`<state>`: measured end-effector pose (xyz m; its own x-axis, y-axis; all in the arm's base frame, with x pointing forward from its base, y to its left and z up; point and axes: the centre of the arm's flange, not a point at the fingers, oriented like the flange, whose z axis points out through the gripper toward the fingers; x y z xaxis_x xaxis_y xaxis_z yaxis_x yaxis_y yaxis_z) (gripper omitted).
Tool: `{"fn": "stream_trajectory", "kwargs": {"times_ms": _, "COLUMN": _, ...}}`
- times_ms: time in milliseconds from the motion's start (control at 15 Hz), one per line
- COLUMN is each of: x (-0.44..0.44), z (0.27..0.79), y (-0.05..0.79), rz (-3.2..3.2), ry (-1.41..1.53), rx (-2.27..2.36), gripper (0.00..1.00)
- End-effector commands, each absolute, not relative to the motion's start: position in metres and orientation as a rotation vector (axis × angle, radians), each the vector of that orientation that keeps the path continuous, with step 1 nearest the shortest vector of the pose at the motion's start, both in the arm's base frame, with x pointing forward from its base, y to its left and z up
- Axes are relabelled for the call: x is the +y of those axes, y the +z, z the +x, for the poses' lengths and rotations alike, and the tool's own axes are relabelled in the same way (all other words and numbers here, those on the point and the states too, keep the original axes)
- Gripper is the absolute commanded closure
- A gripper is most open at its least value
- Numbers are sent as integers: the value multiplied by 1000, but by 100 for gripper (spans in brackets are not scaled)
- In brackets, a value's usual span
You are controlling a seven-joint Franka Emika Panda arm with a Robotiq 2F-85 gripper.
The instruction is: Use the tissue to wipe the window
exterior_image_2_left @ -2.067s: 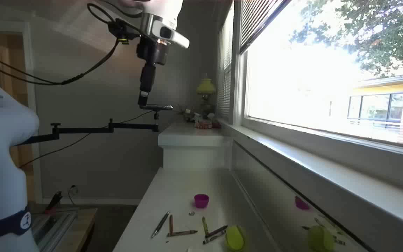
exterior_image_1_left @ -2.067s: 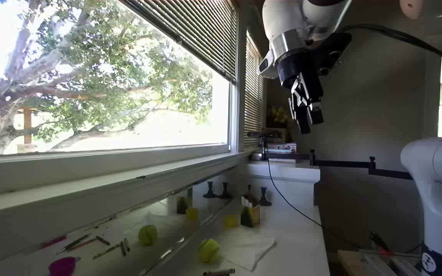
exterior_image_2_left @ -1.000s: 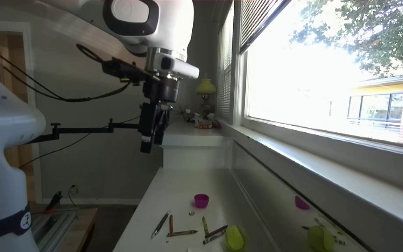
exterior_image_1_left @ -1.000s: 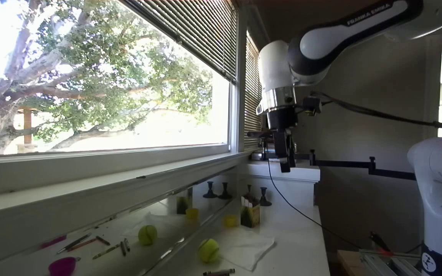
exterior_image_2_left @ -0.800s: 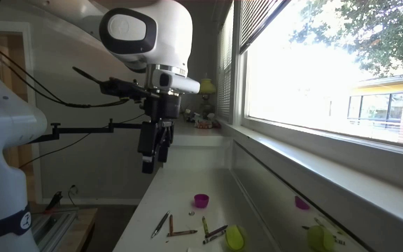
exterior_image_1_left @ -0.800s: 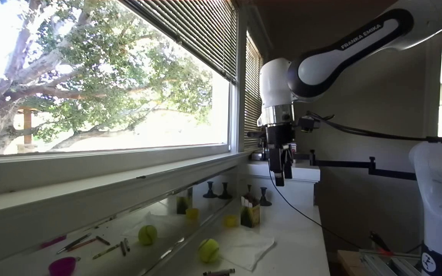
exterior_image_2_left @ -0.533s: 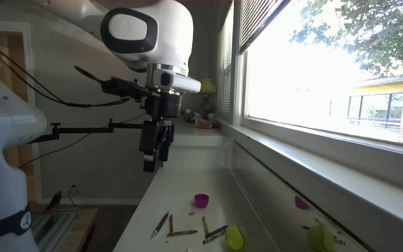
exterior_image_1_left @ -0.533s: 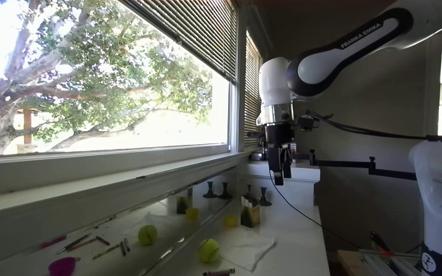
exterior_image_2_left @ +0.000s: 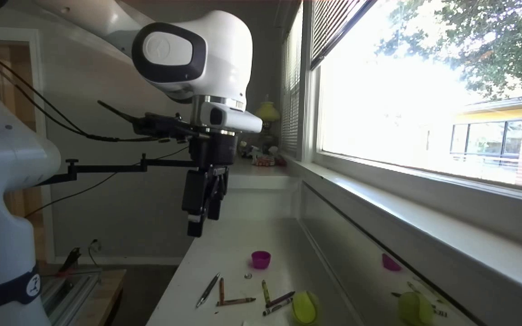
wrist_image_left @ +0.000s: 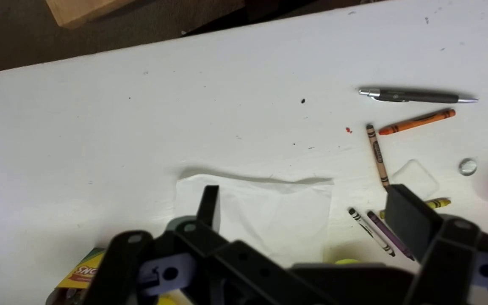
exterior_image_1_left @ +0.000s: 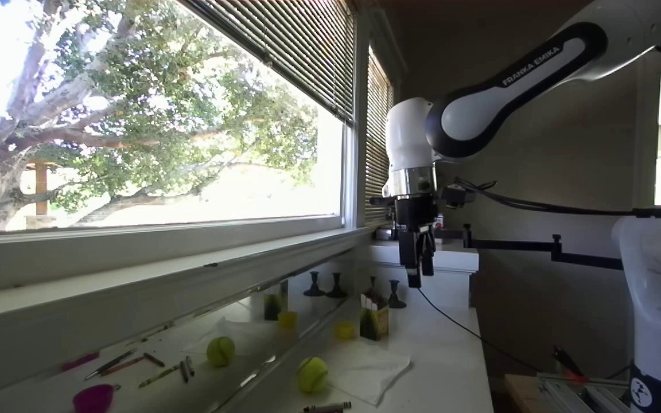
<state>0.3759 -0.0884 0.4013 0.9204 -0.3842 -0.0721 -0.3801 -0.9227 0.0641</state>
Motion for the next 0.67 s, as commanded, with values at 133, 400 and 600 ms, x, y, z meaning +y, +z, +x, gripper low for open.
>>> {"fn": "stream_trajectory", "kwargs": {"times_ms": 133, "x": -109, "z": 389, "y": 348, "rz": 2991, "ry": 18, "rx": -619, "gripper": 0}}
{"fn": "stream_trajectory", "kwargs": {"times_ms": 400, "x": -124, "z": 397, "y": 313, "rz": 3022, "ry": 106, "rx": -632, "gripper": 0}}
{"fn": "stream_trajectory", "kwargs": {"times_ms": 600, "x": -139, "z": 400, "y": 290, "rz": 3028, "ry": 170, "rx": -686, "gripper": 0}}
